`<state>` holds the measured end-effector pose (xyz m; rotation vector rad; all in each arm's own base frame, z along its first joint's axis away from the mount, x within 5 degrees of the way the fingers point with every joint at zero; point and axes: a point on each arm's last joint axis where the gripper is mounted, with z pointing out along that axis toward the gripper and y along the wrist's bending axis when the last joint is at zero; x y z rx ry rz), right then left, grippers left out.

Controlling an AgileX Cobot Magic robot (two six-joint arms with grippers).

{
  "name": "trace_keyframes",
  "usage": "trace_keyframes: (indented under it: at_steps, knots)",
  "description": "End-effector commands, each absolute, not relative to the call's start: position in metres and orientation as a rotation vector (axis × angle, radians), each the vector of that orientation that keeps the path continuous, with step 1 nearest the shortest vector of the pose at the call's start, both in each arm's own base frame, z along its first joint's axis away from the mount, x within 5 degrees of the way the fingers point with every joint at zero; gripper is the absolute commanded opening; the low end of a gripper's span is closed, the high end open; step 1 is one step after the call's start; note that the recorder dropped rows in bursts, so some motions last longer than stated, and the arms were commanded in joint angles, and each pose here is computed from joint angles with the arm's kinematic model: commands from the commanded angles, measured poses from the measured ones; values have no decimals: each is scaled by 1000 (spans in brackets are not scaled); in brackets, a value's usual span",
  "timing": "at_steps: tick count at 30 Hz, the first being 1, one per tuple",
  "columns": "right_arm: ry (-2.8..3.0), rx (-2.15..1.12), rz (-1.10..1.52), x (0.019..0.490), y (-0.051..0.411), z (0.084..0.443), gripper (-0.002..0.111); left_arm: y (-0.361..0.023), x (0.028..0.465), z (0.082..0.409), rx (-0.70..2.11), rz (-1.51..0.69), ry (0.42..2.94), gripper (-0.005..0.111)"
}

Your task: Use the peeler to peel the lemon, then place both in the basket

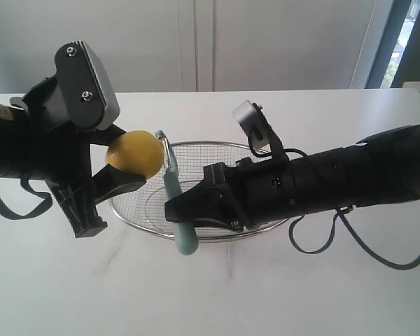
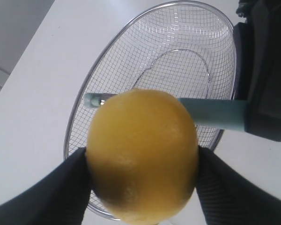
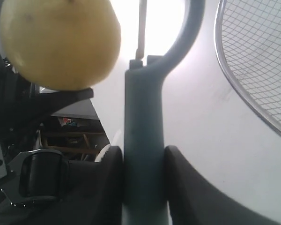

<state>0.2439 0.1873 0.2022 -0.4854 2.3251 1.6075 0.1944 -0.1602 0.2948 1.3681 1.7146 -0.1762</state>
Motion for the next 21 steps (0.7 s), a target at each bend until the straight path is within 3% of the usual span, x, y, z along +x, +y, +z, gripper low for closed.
trace_keyframes:
  at_steps: [1, 21]
  knots:
    - [2294, -494, 1640, 247, 181, 207, 0, -159, 193, 298, 1347, -190, 1717, 0]
    - [2209, -547, 1488, 234, 137, 263, 0, -159, 193, 298, 1347, -190, 1717, 0]
